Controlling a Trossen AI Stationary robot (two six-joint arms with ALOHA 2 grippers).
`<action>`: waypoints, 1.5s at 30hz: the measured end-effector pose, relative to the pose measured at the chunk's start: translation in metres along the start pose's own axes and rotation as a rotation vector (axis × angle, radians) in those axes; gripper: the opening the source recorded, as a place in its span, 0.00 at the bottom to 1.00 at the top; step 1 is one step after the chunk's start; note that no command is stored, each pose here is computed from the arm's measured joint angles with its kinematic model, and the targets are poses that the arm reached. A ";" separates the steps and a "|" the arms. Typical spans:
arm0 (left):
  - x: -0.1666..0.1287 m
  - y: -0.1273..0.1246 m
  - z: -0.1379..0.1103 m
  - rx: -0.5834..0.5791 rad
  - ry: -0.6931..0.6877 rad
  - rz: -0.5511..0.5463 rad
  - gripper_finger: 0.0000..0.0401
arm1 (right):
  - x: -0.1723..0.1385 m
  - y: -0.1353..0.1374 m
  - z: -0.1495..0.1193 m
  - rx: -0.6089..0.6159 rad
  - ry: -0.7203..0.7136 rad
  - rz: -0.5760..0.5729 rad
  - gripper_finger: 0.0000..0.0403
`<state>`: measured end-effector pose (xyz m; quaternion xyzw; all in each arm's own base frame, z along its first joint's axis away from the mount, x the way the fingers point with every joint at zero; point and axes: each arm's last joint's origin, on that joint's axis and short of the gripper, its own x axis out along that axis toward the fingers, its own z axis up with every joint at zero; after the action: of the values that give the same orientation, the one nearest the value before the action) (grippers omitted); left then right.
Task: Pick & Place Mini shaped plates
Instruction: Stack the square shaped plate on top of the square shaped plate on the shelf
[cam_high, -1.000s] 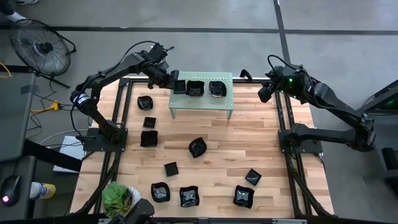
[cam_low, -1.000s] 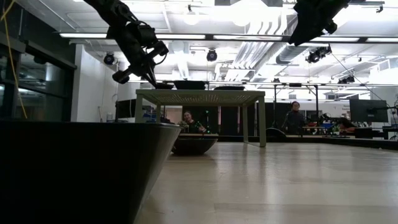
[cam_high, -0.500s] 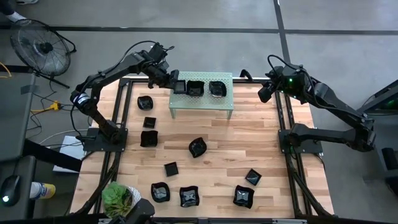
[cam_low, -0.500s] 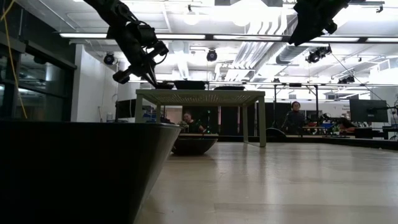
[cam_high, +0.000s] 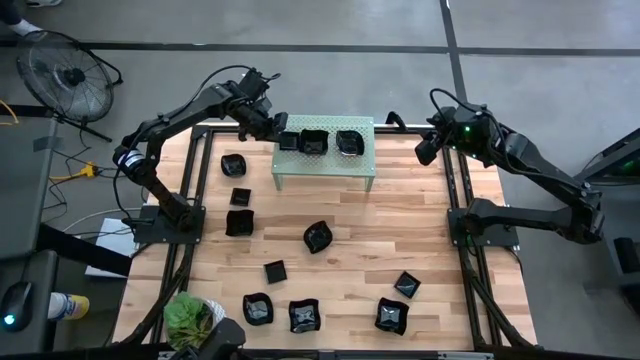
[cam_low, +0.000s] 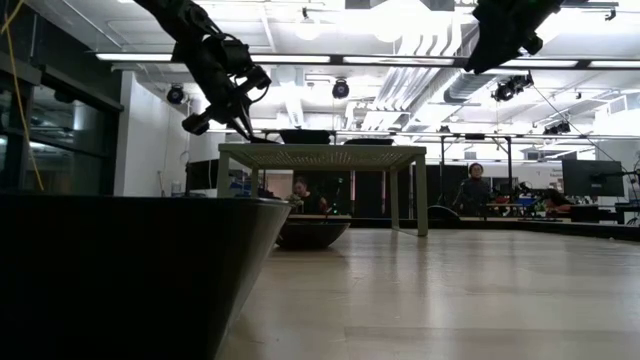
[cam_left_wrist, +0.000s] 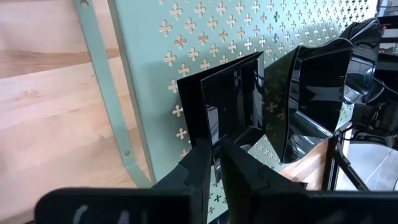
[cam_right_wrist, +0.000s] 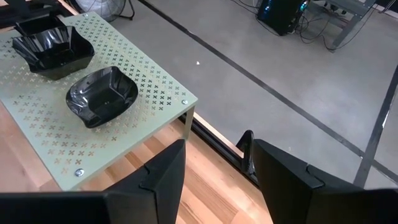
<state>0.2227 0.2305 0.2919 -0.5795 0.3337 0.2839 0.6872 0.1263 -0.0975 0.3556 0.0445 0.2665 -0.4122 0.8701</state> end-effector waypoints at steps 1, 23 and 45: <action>0.000 0.000 0.000 0.002 0.000 0.000 0.08 | 0.000 0.000 0.000 0.000 0.003 0.000 0.45; -0.005 0.001 -0.004 0.098 -0.007 0.038 0.38 | 0.000 0.000 -0.002 0.027 0.019 0.000 0.45; -0.065 -0.061 -0.103 0.488 -0.324 0.136 0.39 | -0.013 0.003 -0.033 0.196 0.343 0.199 0.45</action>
<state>0.2167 0.1186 0.3690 -0.3207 0.3160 0.3296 0.8299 0.1076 -0.0761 0.3333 0.2244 0.3634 -0.3348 0.8399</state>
